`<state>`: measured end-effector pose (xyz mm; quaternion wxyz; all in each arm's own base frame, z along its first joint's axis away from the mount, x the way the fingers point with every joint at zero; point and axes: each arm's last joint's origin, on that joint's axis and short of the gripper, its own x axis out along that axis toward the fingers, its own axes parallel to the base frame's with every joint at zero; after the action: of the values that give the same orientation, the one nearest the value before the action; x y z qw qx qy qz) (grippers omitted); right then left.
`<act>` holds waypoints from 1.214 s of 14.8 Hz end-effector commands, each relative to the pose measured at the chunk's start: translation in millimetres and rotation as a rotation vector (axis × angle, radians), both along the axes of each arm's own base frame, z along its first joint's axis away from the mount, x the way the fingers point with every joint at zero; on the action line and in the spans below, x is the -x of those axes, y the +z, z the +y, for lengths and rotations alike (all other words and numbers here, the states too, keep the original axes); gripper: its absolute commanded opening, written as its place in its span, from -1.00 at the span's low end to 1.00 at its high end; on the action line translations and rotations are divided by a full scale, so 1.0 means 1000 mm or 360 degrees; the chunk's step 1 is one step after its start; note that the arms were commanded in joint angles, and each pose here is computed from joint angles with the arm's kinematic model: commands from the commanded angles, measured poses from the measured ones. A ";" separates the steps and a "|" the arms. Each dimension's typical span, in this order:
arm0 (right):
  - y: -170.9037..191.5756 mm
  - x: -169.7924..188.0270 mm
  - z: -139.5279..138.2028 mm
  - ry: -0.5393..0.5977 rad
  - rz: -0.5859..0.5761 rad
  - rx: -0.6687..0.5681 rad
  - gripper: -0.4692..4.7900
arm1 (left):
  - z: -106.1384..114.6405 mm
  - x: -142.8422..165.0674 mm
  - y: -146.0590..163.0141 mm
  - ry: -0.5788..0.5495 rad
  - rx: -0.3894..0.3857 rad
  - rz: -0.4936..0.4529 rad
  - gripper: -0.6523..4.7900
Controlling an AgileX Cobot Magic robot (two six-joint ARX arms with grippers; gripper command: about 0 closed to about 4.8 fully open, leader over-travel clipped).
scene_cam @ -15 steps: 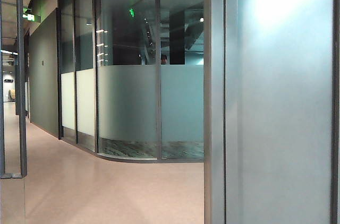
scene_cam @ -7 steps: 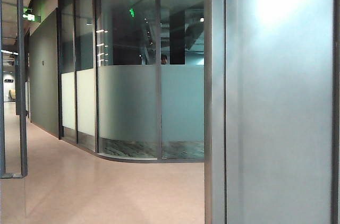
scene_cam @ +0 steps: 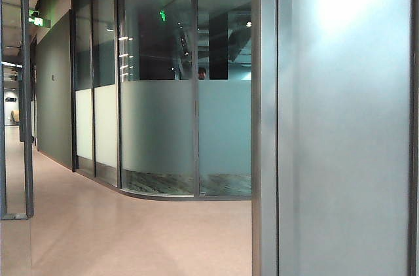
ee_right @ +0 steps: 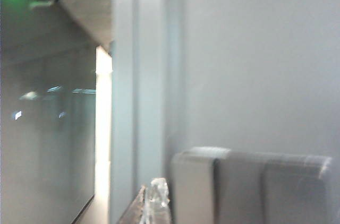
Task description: Raise the arm to find the leftmost switch on the wall and turn off the lights.
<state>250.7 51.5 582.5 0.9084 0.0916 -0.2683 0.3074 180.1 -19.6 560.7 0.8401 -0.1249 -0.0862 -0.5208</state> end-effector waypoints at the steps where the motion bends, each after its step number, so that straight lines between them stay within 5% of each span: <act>1: 0.016 -0.008 0.002 -0.0009 -0.0091 -0.0029 -0.83 | 0.000 0.003 0.002 -0.0011 -0.0005 -0.0026 -0.78; 18: 0.002 -0.055 0.016 -0.0007 0.0050 -0.0027 -0.83 | 0.000 0.005 0.005 -0.0010 -0.0007 -0.0100 -0.78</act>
<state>303.8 68.3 585.8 0.9086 0.1005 -0.2616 0.3096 177.9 -19.8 563.8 0.8375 -0.1136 -0.1038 -0.5243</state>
